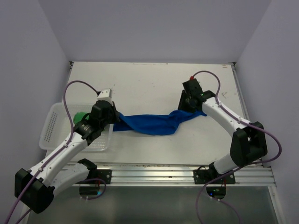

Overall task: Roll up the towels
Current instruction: Flatten the towel

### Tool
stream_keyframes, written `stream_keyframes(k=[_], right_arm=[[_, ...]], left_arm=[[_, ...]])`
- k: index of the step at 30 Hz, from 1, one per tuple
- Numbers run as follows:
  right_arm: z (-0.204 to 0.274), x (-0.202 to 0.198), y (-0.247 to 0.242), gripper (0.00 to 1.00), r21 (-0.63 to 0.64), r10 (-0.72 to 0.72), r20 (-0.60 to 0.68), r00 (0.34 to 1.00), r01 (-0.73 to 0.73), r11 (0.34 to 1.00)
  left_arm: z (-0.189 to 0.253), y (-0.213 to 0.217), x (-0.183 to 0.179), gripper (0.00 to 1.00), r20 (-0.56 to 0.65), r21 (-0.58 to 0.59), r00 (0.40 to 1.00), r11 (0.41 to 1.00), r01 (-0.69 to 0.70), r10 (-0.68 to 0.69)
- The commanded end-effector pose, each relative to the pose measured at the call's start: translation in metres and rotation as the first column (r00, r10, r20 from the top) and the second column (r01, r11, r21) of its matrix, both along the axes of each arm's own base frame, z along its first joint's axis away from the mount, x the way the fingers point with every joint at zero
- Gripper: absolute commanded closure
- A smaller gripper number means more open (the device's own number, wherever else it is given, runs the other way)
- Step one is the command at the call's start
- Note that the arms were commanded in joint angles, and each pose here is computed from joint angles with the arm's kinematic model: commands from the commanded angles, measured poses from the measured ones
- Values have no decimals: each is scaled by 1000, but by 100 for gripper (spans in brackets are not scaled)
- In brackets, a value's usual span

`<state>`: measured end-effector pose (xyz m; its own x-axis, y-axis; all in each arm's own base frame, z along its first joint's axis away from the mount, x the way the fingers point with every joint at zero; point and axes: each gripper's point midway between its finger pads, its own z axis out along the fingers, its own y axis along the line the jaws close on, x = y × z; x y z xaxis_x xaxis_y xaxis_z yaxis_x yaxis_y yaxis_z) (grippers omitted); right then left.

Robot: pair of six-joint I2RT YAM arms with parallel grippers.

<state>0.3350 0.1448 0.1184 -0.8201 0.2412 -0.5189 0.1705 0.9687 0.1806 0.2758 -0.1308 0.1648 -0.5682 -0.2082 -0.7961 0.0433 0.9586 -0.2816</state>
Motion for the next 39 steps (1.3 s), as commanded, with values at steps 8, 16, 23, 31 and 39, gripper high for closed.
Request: stream_keyframes(k=[8, 16, 23, 31, 39], right_arm=[[-44, -23, 6, 67, 446, -281, -151, 948, 319, 836], [-48, -16, 9, 64, 528, -337, -191, 922, 385, 757], [-53, -11, 18, 65, 565, -318, -232, 919, 394, 725], [-44, -14, 19, 63, 567, -290, -223, 931, 366, 738], [-53, -20, 24, 61, 575, -262, -256, 931, 364, 733]], left_arm=[[-2, -6, 4, 100, 13, -24, 1000, 1000, 1, -1], [-4, -6, 5, 100, 8, -19, 1000, 1000, 2, -2], [-6, -7, 6, 100, 0, -14, 1000, 1000, 4, -4], [-10, -8, 7, 100, -5, -14, 1000, 1000, 10, -10], [-14, -9, 6, 100, -11, -15, 1000, 1000, 13, -13]])
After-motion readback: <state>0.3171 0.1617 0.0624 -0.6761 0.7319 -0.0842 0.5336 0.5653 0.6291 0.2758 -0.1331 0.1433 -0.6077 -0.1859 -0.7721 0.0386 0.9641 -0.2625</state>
